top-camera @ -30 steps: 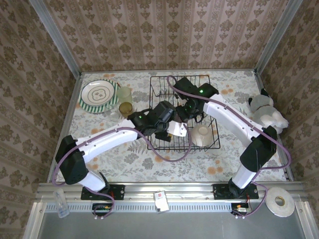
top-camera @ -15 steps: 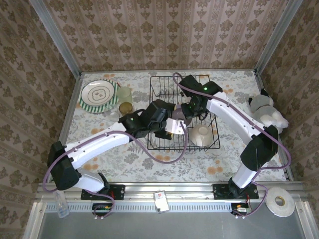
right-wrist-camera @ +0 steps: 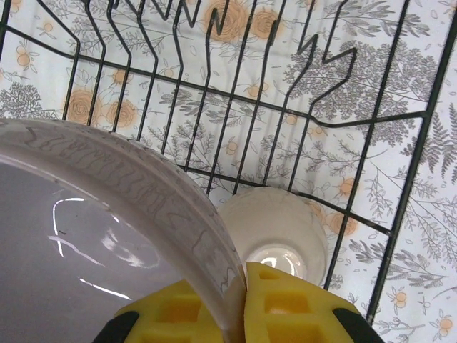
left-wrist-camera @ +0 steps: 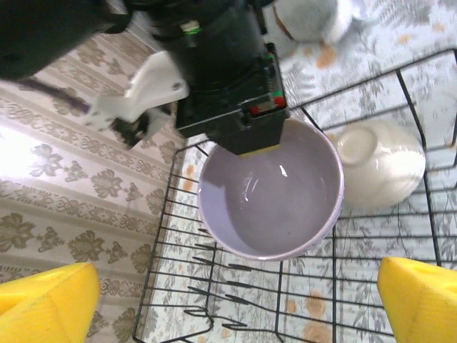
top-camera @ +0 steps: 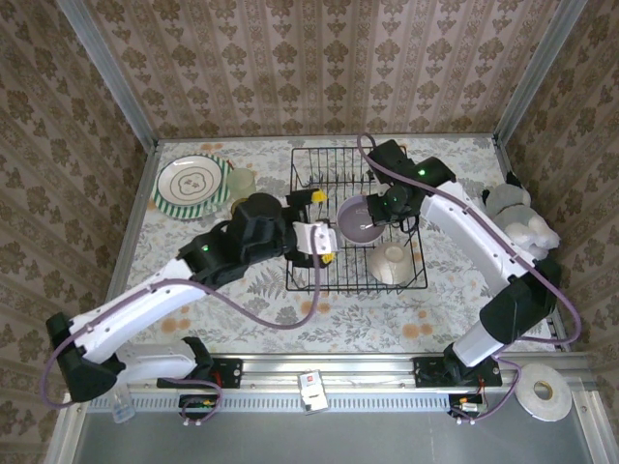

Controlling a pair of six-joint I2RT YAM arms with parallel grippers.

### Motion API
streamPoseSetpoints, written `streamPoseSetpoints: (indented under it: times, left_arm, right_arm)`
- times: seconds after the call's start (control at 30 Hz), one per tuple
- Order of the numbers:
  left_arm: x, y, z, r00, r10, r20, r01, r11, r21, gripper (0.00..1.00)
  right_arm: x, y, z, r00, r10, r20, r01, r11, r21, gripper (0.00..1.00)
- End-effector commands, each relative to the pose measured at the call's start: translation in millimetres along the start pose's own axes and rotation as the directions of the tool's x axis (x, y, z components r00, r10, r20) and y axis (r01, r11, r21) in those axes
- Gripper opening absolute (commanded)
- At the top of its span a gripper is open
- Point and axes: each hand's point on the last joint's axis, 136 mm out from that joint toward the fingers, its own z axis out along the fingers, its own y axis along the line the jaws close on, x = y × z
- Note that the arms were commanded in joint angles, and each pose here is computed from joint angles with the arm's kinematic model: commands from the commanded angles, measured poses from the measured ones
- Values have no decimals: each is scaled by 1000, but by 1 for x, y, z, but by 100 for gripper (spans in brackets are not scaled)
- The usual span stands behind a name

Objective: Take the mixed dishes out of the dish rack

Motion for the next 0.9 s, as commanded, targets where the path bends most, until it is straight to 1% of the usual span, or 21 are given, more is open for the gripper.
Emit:
streamPoseSetpoints:
  times: [0.0, 0.07, 0.2, 0.23, 0.3, 0.33, 0.43, 0.47, 0.53, 0.63, 0.7, 0.77, 0.8, 0.87]
  left_arm:
    - [-20, 18, -23, 977, -157, 147, 165, 985, -45, 100]
    - [-21, 29, -37, 954, -226, 194, 244, 967, -73, 100]
    - [-11, 48, -58, 886, -394, 246, 426, 900, -92, 100]
    - [-7, 51, -62, 868, -429, 250, 464, 880, -98, 100]
    - [5, 61, -68, 814, -521, 258, 561, 820, -112, 100]
    - [13, 64, -70, 789, -559, 256, 599, 792, -119, 100]
    - [35, 75, -75, 687, -680, 256, 722, 678, -136, 100]
    - [44, 77, -75, 646, -721, 251, 761, 634, -137, 100]
    - [57, 77, -77, 575, -781, 244, 817, 561, -129, 100]
    - [83, 77, -78, 443, -866, 233, 896, 419, -145, 100]
    - [106, 80, -83, 344, -905, 249, 936, 310, -169, 100]
    - [119, 79, -86, 268, -926, 265, 960, 235, -149, 100]
    - [123, 79, -88, 234, -933, 272, 970, 204, -134, 100]
    - [129, 77, -92, 186, -943, 275, 981, 161, -110, 100]
  right_arm:
    - [-13, -12, -27, 991, 71, 110, -70, 997, -9, 0]
    - [-14, -18, -33, 987, 98, 129, -97, 995, -11, 0]
    - [-17, -28, -50, 970, 170, 172, -163, 985, -53, 0]
    - [-18, -31, -53, 965, 189, 182, -181, 982, -61, 0]
    - [-20, -38, -55, 954, 228, 193, -220, 973, -64, 0]
    - [-20, -43, -66, 942, 249, 225, -237, 968, -76, 0]
    - [-23, -60, -71, 915, 323, 243, -312, 946, -82, 0]
    - [-23, -67, -72, 903, 350, 249, -339, 937, -87, 0]
    - [-25, -83, -75, 878, 402, 258, -394, 915, -86, 0]
    - [-32, -114, -83, 812, 500, 301, -502, 862, -76, 0]
    - [-36, -135, -83, 763, 561, 322, -569, 819, -79, 0]
    - [-40, -150, -77, 708, 635, 308, -631, 765, -128, 0]
    - [-41, -161, -73, 682, 660, 315, -660, 741, -124, 0]
    - [-41, -178, -61, 634, 712, 301, -711, 690, -133, 0]
